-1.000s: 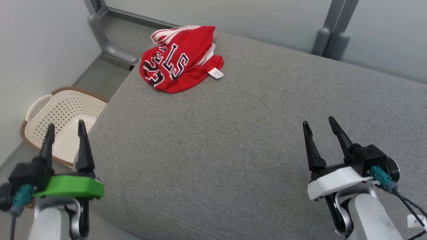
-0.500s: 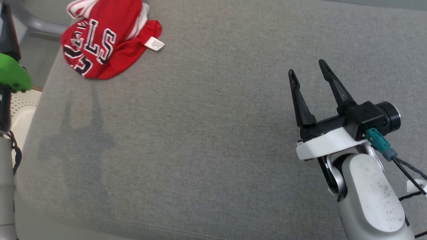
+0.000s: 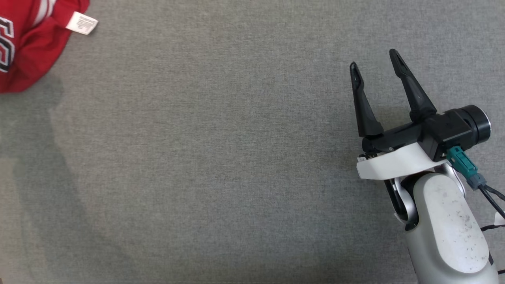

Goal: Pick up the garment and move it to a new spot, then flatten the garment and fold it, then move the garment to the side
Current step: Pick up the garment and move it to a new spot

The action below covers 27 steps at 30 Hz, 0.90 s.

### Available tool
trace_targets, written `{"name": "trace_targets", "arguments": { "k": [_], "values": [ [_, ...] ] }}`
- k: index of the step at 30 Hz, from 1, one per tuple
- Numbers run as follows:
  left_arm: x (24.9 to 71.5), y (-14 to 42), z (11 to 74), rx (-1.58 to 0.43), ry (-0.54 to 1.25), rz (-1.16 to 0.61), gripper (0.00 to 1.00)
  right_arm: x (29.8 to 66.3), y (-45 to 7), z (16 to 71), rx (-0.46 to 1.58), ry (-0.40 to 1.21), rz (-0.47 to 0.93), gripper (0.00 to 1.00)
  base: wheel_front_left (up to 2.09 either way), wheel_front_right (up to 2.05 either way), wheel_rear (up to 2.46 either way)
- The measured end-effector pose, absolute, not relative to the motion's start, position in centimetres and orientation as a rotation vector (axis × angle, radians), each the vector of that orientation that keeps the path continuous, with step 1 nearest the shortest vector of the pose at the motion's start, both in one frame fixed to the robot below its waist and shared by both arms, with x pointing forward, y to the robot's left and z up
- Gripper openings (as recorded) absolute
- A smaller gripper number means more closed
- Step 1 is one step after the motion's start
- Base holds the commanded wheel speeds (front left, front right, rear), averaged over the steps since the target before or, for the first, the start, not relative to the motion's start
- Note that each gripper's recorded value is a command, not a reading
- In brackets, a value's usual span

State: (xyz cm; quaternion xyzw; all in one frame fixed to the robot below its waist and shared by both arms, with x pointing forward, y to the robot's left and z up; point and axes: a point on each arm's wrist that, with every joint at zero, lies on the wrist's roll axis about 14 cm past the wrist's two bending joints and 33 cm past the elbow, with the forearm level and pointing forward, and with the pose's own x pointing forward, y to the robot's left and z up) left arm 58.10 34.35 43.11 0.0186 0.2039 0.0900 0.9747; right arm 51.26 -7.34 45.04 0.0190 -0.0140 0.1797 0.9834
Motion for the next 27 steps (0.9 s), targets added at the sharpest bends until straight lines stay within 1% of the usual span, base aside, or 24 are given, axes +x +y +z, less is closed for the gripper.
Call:
{"name": "trace_targets", "arguments": {
  "k": [6,7,8,9,16,24,27],
  "values": [
    [58.8,32.5,37.3,0.030,0.526,0.146,1.00,51.3,-8.8,42.1,0.026,0.037,0.328,1.00,0.00,0.00,0.00],
    [58.8,32.2,36.5,0.029,0.545,0.141,0.48,51.3,-9.0,41.8,0.024,0.045,0.324,1.00,0.00,0.00,0.00],
    [58.8,31.9,35.9,0.028,0.560,0.132,0.11,51.3,-9.2,41.6,0.020,0.051,0.319,1.00,0.00,0.00,0.00],
    [58.8,31.6,35.6,0.027,0.566,0.126,0.00,51.3,-9.3,41.5,0.019,0.053,0.317,1.00,0.00,0.00,0.00],
    [59.0,31.2,37.3,0.046,0.511,0.107,0.00,51.1,-9.3,42.7,0.015,0.029,0.318,1.00,0.00,0.00,0.00],
    [59.5,30.9,43.8,0.140,0.354,0.054,0.00,50.3,-9.6,45.6,0.027,-0.024,0.308,1.00,0.00,0.00,0.00],
    [59.8,29.8,47.0,0.186,0.281,0.007,0.00,49.6,-10.0,46.9,0.034,-0.046,0.297,1.00,0.00,0.00,0.00]
  ]
}}
